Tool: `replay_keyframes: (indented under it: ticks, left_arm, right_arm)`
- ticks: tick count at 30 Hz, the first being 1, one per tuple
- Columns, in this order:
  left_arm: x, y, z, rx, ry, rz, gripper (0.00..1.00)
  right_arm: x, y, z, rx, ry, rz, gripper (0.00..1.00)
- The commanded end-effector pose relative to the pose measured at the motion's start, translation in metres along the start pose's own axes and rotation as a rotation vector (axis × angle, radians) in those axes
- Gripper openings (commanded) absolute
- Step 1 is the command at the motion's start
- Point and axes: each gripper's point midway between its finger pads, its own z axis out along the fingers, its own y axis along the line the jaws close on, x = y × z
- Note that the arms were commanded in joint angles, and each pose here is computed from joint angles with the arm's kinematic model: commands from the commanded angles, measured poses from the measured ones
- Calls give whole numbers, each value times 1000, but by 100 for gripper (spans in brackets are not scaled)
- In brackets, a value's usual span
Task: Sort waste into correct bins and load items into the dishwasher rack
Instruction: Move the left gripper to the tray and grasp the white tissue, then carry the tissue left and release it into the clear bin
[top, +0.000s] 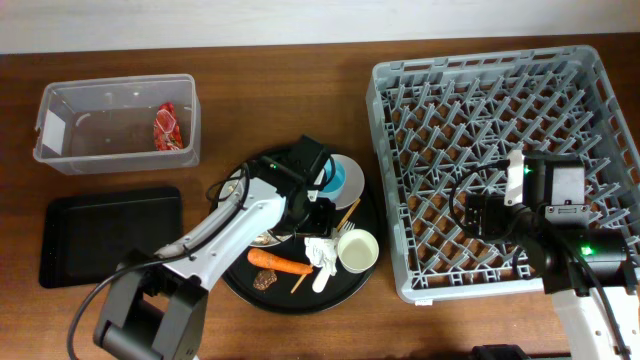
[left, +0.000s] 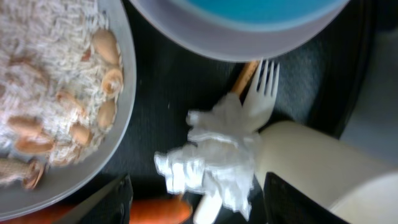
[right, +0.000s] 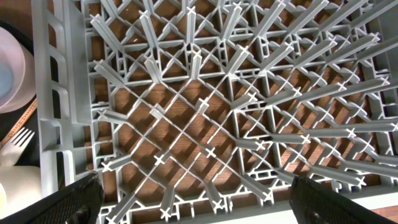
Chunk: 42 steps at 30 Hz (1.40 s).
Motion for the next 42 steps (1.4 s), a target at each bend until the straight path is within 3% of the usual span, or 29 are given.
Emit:
replay_keyframes:
  ticks: [1,9,17,20,24,29,33,37,42]
  left_arm:
    - [7,5,16,-2,10,-4,66]
    - [10,-11,36,12,-8,56,56]
    - [11,-13,39,9,0,66,7]
    - [3,-11,30,9,-20,54,0]
    - [-10,-1,1,12,-51,35,0]
    - [-34,28,-67,-24,-180,-3,0]
    - [-63,93,-140,-199,-428,-123,1]
    - [-89,184,-208,-337,-695,-351,1]
    - [-118,253,-215,-384,-800,-487,5]
  right_arm:
    - [-6,-1,-5,9,-21,7,99]
    - [-6,-1,-5,10,-20,6,99]
    - [-5,-2,-5,10,-18,6,98]
    - [-5,-1,-5,10,-18,6,99]
    - [-5,-2,-5,10,-17,6,98]
    - [-5,-2,-5,10,-17,6,99]
    - [-5,-1,-5,10,-17,6,98]
    - [-5,-1,-5,10,-17,6,99]
    - [-5,-1,-5,10,-15,6,99]
